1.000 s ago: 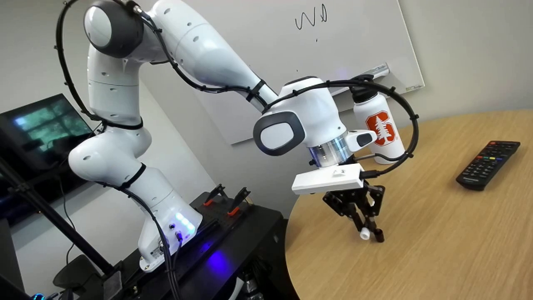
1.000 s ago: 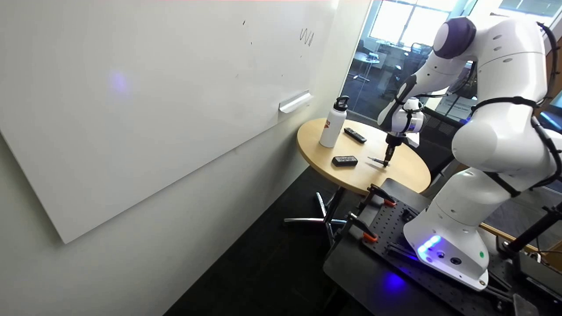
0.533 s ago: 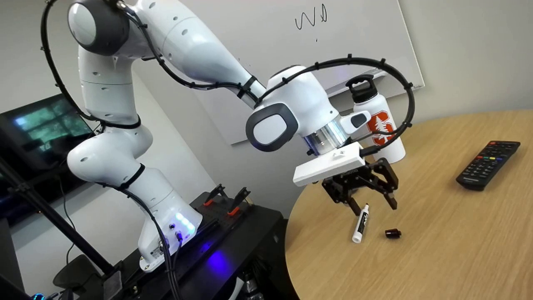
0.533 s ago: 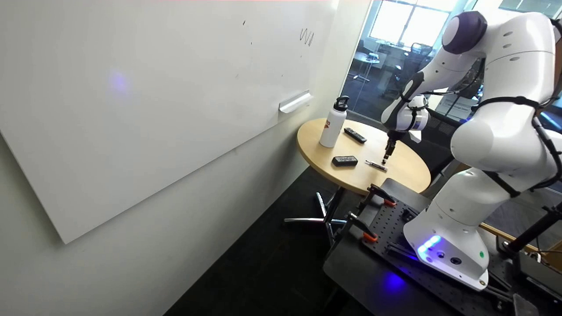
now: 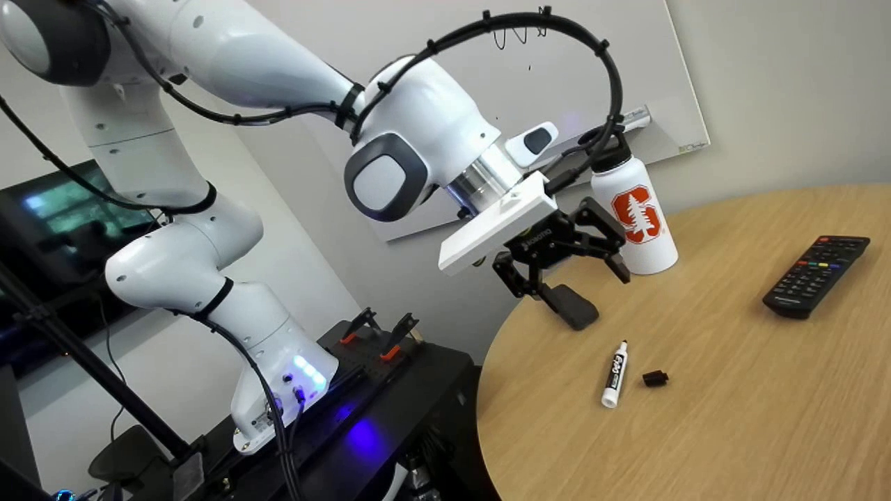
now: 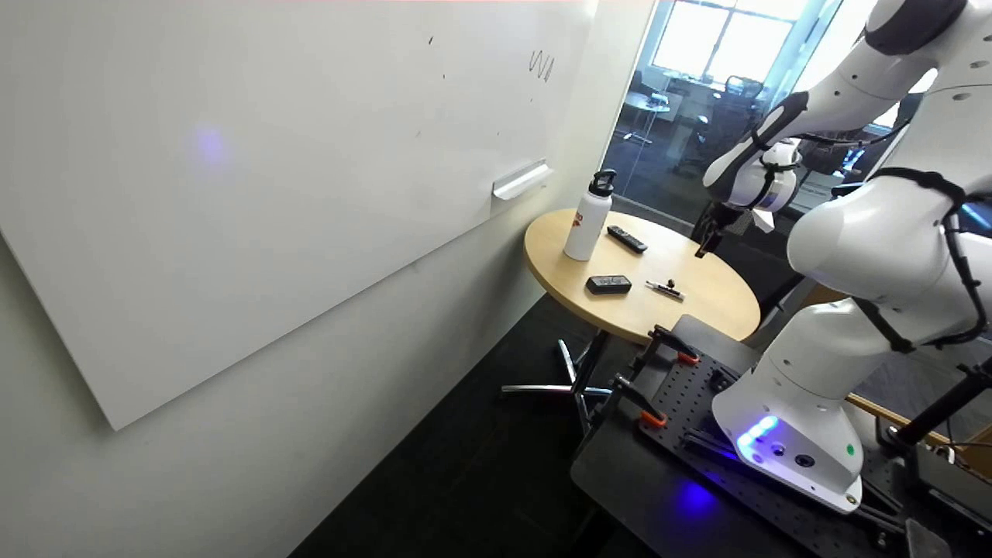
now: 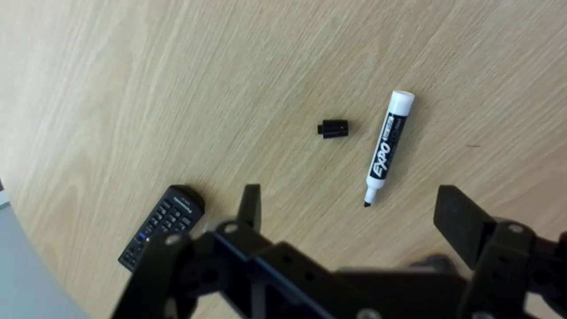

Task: Use the marker to scribble on the white board

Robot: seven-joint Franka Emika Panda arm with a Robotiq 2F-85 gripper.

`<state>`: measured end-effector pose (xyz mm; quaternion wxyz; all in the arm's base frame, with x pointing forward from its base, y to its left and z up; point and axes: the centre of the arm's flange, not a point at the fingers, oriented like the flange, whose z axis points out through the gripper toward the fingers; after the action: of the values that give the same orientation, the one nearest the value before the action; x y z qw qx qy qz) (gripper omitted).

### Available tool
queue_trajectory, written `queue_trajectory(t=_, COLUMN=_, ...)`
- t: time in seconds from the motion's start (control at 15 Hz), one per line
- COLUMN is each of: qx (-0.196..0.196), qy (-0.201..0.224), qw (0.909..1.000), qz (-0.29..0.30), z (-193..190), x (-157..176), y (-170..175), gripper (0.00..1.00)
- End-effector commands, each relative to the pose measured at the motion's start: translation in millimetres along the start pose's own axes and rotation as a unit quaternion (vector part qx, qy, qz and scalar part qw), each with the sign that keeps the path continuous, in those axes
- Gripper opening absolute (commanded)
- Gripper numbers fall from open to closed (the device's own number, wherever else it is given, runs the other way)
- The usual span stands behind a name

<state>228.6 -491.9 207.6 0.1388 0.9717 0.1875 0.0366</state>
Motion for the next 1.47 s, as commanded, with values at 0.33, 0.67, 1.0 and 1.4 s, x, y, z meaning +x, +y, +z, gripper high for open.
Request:
queue_trajectory(t=0.33, qx=0.02, qy=0.046, qw=0.9973, qz=-0.054, z=-73.3, x=-19.3, y=-24.3, gripper=1.0)
queue_trajectory(t=0.67, qx=0.02, qy=0.045, qw=0.9976, qz=-0.049, z=-58.2, x=-19.9, y=-13.7, gripper=1.0)
queue_trajectory(t=1.0, qx=0.026, qy=0.045, qw=0.9973, qz=-0.052, z=-52.4, x=-15.5, y=-16.1, gripper=1.0)
queue_trajectory(t=1.4, qx=0.026, qy=0.045, qw=0.9973, qz=-0.052, z=-52.5, x=-15.6, y=-16.0, gripper=1.0)
